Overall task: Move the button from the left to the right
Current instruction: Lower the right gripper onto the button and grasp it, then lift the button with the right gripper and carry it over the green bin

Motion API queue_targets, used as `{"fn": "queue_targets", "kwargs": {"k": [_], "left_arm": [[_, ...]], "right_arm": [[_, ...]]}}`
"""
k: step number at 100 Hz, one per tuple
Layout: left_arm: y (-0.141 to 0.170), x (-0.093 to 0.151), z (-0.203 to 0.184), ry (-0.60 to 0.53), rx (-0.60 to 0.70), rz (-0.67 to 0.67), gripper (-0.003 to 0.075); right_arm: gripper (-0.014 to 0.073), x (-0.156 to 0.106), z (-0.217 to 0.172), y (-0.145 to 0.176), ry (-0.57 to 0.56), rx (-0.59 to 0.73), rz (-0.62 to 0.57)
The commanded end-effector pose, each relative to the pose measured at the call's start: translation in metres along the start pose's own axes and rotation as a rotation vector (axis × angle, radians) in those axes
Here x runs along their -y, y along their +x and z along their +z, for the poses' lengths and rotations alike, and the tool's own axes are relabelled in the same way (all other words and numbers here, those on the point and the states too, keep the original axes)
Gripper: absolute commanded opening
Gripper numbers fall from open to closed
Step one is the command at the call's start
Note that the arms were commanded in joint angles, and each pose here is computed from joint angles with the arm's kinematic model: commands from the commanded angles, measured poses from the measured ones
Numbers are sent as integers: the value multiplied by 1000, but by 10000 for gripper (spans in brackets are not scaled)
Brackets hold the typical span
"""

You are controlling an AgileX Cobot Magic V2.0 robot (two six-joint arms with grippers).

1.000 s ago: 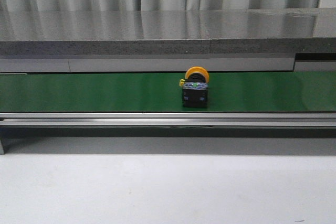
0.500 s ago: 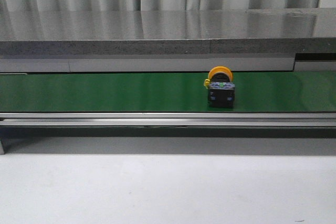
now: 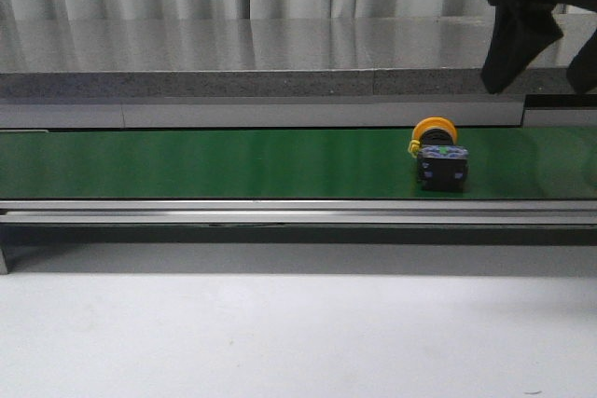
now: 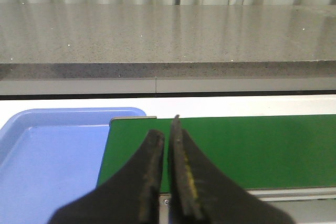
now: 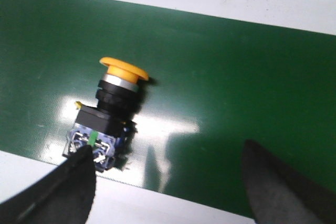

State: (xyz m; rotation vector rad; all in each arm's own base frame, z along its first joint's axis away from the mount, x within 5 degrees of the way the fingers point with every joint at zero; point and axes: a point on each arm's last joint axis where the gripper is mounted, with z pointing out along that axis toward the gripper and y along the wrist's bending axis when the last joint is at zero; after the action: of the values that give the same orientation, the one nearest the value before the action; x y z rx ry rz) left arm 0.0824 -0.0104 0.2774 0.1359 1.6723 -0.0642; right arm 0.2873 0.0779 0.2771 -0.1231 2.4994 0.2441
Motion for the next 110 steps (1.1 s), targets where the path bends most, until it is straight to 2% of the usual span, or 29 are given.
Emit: {"fn": "queue_targets", "kwargs": {"k": [1, 51, 78, 87, 102, 110], "left_arm": [[-16, -1, -1, -2, 105, -8, 5], [-16, -1, -1, -2, 105, -8, 5], [-16, -1, -1, -2, 105, -8, 5], [-16, -1, -1, -2, 105, -8, 5], [-16, -1, -1, -2, 105, -8, 5], [-16, -1, -1, -2, 105, -8, 5]], "right_arm": [[539, -3, -8, -16, -14, 101, -14], [539, -1, 13, -13, -4, 43, -23], [532, 3, 40, -7, 26, -31, -54], [465, 5, 48, -5, 35, -53, -62], [244, 5, 48, -5, 36, -61, -63], [168, 5, 48, -4, 36, -67, -63]]}}
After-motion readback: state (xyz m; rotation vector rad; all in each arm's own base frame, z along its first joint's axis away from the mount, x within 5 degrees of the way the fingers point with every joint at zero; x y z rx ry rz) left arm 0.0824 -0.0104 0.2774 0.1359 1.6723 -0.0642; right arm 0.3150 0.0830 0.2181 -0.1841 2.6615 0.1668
